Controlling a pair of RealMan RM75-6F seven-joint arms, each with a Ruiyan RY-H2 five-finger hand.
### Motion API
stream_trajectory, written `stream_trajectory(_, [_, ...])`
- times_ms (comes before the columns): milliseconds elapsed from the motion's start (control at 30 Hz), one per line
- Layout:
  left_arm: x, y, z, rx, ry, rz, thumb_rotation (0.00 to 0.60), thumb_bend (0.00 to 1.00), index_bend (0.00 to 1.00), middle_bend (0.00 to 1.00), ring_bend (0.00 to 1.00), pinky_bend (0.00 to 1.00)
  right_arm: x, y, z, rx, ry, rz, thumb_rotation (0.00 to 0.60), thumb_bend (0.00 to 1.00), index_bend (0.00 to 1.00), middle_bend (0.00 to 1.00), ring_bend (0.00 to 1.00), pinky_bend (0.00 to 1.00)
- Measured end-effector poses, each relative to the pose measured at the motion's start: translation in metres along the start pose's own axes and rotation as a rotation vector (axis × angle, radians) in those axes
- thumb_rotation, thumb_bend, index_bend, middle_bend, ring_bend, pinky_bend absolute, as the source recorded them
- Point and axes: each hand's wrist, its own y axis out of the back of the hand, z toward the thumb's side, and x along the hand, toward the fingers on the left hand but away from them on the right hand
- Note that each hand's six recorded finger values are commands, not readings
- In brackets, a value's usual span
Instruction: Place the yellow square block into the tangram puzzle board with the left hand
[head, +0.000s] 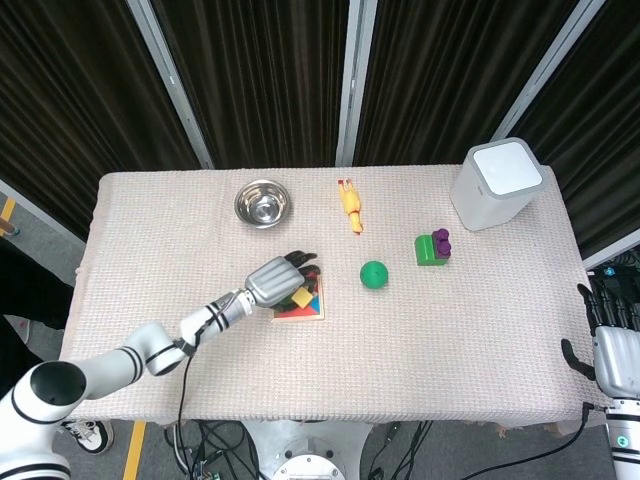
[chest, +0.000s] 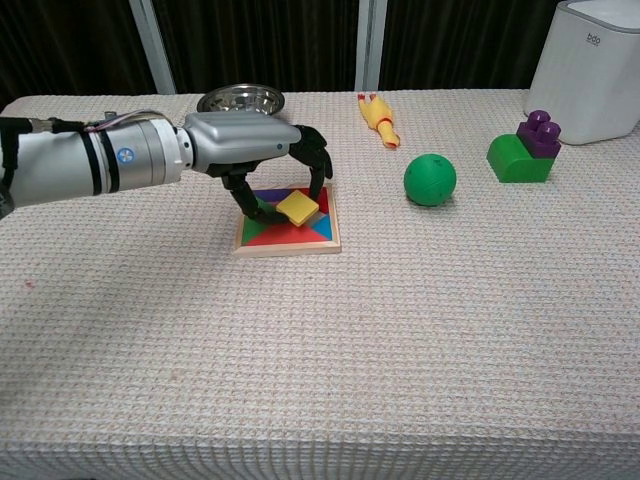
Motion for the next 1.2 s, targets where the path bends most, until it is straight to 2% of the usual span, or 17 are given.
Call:
stream_trajectory(500, [0.014,-0.007,-0.012,0.027,0.019,-0.020,0.600,0.32,0.50,0.20,0.04,0.13,0.000,0.000,-0.005,-0.003,-0.010,0.000,0.600,0.27,0.00,0.00,0.00,0.00])
stream_trajectory(1200, [0.019,-0.008,-0.008,0.032,-0.001,-0.010,0.600,0.32,0.50,0.20,0.04,0.13,0.000,0.001,-0.004,-0.003,-0.008,0.001,0.600,0.27,0.00,0.00,0.00,0.00])
